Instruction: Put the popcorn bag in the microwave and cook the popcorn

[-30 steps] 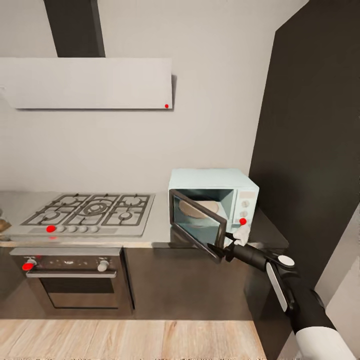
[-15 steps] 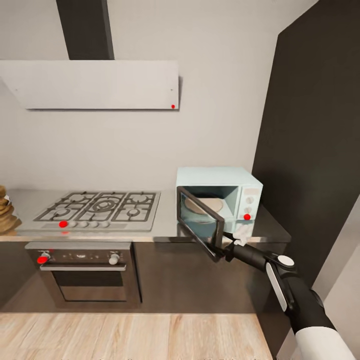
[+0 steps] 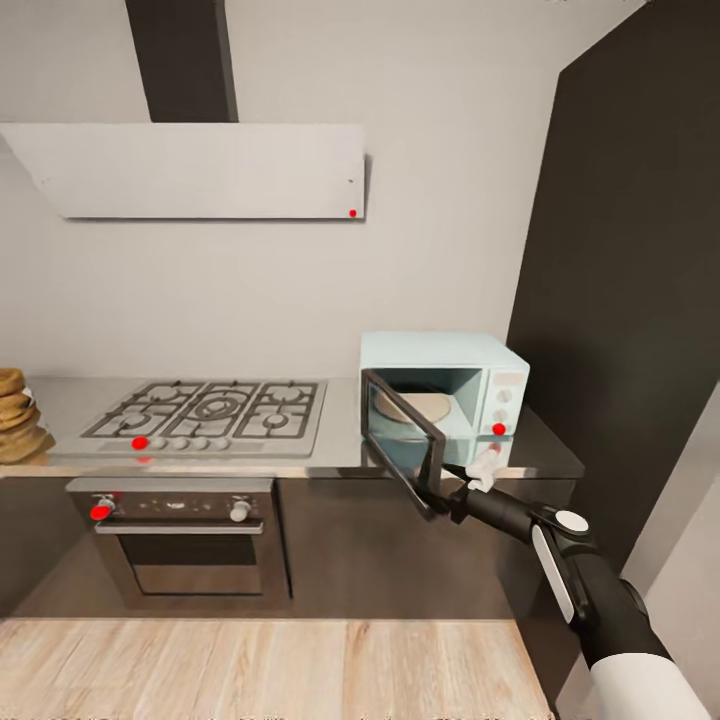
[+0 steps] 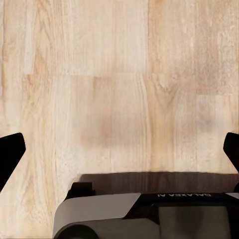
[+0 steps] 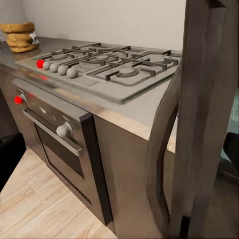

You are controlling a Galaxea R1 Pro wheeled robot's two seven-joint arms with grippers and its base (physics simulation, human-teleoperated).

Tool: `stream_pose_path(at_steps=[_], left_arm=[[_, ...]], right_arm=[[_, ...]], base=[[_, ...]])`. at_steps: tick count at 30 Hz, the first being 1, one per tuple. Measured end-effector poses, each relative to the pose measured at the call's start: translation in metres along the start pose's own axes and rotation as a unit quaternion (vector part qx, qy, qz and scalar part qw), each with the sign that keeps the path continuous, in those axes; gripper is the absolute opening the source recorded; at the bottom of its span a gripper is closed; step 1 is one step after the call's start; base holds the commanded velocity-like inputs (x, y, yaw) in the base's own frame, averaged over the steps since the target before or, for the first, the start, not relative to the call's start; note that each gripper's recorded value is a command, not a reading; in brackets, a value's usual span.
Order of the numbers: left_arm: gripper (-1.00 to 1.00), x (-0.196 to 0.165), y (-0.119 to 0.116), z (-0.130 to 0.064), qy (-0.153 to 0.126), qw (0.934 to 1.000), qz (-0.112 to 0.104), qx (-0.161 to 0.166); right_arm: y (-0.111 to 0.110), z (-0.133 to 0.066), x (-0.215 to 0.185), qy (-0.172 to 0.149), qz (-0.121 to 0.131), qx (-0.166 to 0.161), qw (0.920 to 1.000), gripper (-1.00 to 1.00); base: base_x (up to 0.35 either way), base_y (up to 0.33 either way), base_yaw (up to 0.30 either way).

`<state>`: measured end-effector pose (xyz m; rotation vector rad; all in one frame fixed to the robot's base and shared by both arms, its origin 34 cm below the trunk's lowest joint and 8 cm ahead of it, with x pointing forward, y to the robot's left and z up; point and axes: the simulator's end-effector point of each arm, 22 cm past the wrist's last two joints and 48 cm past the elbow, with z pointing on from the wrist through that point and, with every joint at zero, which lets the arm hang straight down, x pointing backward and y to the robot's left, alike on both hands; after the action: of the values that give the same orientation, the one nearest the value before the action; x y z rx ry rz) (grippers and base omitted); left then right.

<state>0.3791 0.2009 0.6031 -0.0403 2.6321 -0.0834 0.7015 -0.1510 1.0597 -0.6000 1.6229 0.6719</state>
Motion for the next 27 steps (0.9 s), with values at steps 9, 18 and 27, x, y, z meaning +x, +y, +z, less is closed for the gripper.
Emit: stream_pose_path(at_steps=[9,18,27], left_arm=[[1.00,0.0000,-0.0001,-0.0001,0.000,1.0000,0.000,0.000],[1.00,0.0001,-0.0005,-0.0001,0.000,1.0000,0.000,0.000],[1.00,0.0000,-0.0007,-0.0001,0.000,1.0000,0.000,0.000]], right_arm=[[0.0009,0.0004,-0.0001,0.000,0.000,-0.001,1.0000,1.00],[0.0010,0.0004,0.0000,0.000,0.000,-0.001,1.0000,1.00],[0.0012,0.0003,-0.0005,0.000,0.000,-0.001,1.0000,1.00]], base=[[-0.106,0.119,0.000],[-0.005,-0.013,0.000],[-0.001,-0.177,0.000]])
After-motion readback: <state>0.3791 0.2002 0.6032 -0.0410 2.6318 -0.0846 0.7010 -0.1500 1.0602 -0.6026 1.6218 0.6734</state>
